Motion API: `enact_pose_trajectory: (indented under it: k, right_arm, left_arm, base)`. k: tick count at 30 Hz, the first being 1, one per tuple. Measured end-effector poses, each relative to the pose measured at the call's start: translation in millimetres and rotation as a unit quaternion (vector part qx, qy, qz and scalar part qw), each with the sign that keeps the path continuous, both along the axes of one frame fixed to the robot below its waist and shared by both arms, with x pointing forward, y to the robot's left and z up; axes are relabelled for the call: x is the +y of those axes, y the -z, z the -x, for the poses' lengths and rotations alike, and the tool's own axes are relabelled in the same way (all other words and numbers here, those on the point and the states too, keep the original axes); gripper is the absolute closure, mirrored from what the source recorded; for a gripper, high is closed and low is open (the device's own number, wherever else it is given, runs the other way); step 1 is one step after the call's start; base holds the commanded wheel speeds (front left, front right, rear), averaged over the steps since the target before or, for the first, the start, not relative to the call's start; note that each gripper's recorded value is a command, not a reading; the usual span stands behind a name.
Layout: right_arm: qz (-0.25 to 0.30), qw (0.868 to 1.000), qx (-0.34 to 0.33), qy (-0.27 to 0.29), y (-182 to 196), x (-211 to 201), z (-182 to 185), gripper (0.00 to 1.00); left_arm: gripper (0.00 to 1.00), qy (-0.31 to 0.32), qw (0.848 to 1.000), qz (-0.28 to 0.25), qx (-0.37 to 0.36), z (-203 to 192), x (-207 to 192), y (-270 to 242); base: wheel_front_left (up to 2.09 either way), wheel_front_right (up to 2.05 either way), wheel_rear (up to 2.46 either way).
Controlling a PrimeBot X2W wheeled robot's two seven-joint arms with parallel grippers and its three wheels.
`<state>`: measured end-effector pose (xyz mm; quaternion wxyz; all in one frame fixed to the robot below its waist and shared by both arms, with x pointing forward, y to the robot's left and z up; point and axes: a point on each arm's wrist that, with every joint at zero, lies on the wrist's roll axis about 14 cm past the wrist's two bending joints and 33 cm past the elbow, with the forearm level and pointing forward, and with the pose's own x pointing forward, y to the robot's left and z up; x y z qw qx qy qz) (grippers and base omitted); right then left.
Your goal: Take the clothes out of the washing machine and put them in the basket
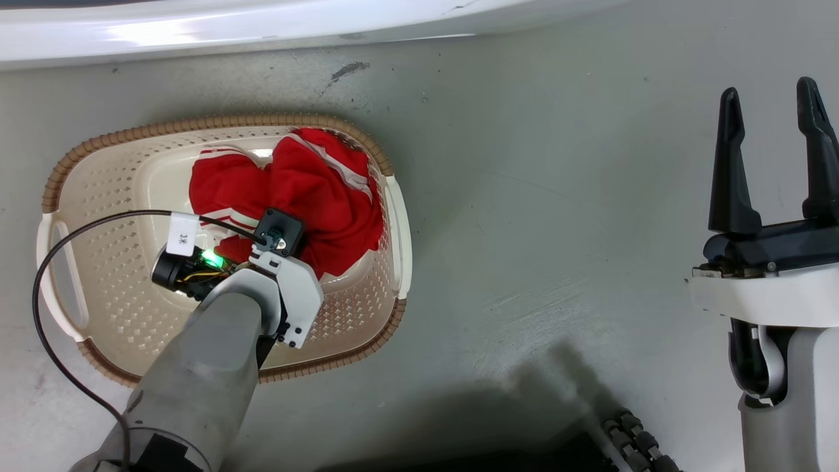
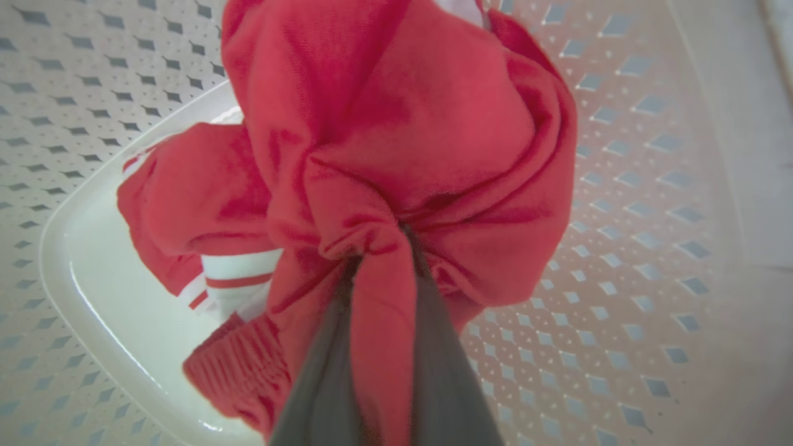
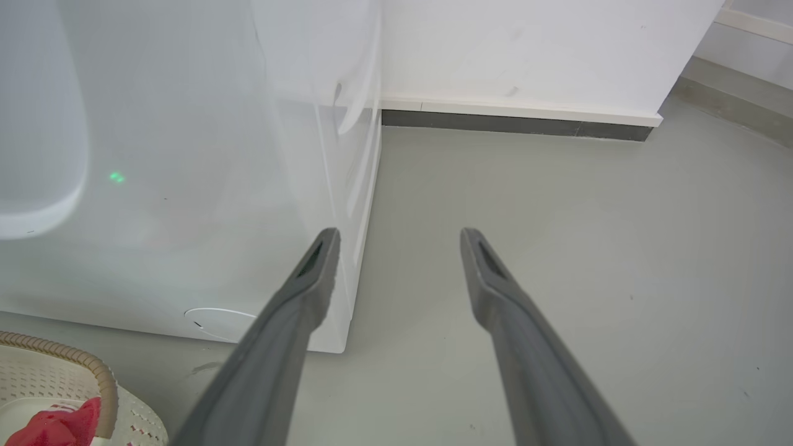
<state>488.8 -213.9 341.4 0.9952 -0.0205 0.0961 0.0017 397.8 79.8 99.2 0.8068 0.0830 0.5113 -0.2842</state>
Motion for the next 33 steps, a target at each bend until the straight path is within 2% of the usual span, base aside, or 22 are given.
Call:
enact_pose_trajectory:
  k: [1,2,12,18,26,33]
  right_arm:
    - [-0.001,1.000,-0.001,-0.001,0,1,-1,0.00]
    - [-0.001,1.000,-0.001,-0.002,-1,1,-1,0.00]
    - [-0.008,1.000,-0.024,-0.005,-29,6,3,0.00]
    - [-0.010,0.999,-0.037,-0.013,-51,13,14,0.00]
    - [-0.015,0.998,-0.063,-0.026,-84,24,29,0.00]
    - [-0.020,0.996,-0.080,-0.031,-108,30,49,0.00]
  left_arm:
    - [0.24,0.000,1.000,-0.001,-0.001,0,0,0]
    - [0.00,-0.003,1.000,-0.004,-0.006,-2,0,-2]
    - [0.00,-0.041,0.997,0.025,-0.052,-12,-7,-41]
    - [0.00,-0.087,0.985,0.061,-0.134,-36,-12,-93]
    - [0.00,-0.153,0.956,0.087,-0.234,-48,2,-167]
    - [0.00,-0.217,0.917,0.094,-0.323,-50,29,-234]
  base:
    - [0.00,0.00,0.00]
    - [0.00,0.00,0.00]
    - [0.00,0.00,0.00]
    - [0.00,0.00,0.00]
    - [0.00,0.00,0.00]
    - [0.00,0.00,0.00]
